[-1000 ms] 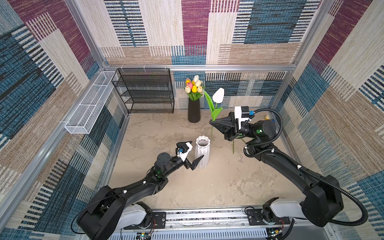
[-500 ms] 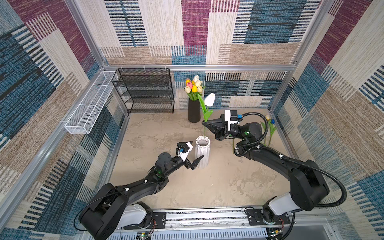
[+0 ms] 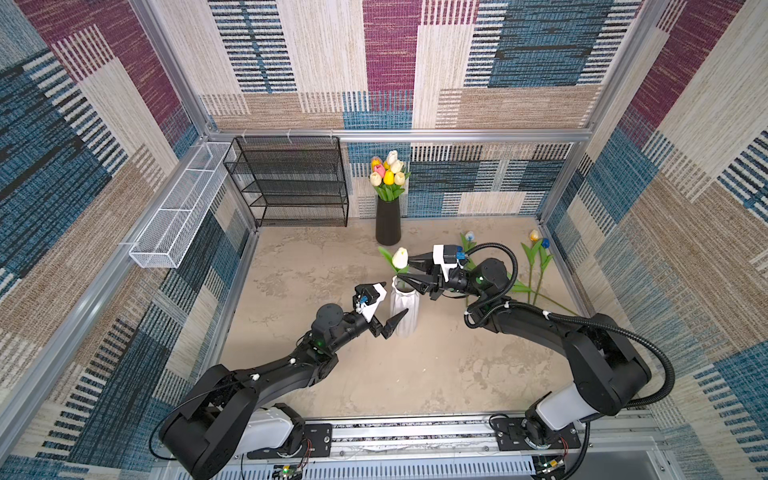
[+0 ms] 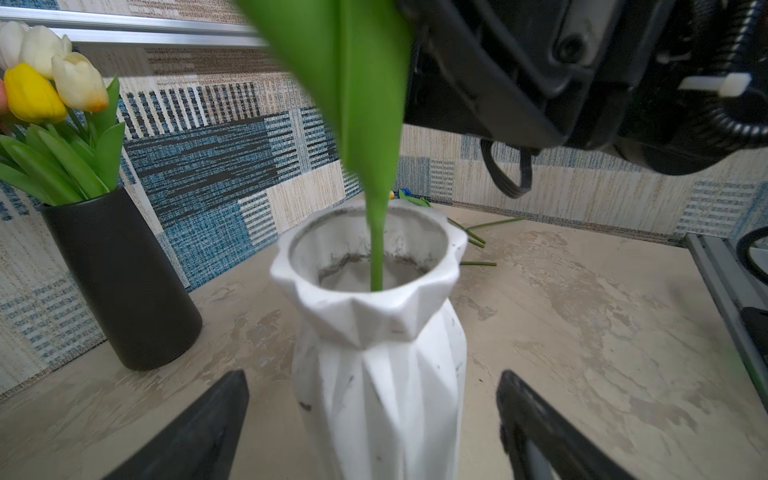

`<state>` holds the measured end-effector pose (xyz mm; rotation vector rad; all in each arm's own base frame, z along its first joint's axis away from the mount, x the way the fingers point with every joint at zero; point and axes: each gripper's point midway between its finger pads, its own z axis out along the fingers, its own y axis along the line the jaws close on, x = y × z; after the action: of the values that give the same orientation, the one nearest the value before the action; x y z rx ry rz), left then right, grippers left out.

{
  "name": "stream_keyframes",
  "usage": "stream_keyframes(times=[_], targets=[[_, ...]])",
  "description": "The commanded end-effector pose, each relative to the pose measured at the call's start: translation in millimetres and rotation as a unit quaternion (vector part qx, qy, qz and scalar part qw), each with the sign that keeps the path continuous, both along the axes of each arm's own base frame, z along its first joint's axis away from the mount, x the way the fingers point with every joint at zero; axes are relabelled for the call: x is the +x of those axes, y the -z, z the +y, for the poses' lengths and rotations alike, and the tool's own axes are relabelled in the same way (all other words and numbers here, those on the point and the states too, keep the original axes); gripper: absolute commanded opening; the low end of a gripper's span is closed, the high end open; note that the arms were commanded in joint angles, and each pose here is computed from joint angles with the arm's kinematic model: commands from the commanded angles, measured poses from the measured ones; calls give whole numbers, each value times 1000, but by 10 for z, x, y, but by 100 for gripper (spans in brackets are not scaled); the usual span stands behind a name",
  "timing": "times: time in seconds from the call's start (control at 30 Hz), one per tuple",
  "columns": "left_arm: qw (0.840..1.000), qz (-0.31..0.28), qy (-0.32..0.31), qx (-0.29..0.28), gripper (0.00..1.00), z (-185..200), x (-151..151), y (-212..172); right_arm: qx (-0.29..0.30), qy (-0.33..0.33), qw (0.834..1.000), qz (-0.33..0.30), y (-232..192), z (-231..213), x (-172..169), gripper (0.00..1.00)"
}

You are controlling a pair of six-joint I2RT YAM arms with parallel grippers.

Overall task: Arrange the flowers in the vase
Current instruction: 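Carry the white tulip over the white vase and lower its stem in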

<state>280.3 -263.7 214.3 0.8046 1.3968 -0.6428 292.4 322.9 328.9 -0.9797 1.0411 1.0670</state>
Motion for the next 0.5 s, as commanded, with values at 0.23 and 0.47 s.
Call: stream_keyframes(times=[0.23,0.47], targets=[[1000,-20,4,-9,96,3,-28,-104,-51,118,989,76,120,-227,190,76],[1000,-24,0,-13,96,30,-41,-118,-16,267,956,120,-336,-768,461,81]])
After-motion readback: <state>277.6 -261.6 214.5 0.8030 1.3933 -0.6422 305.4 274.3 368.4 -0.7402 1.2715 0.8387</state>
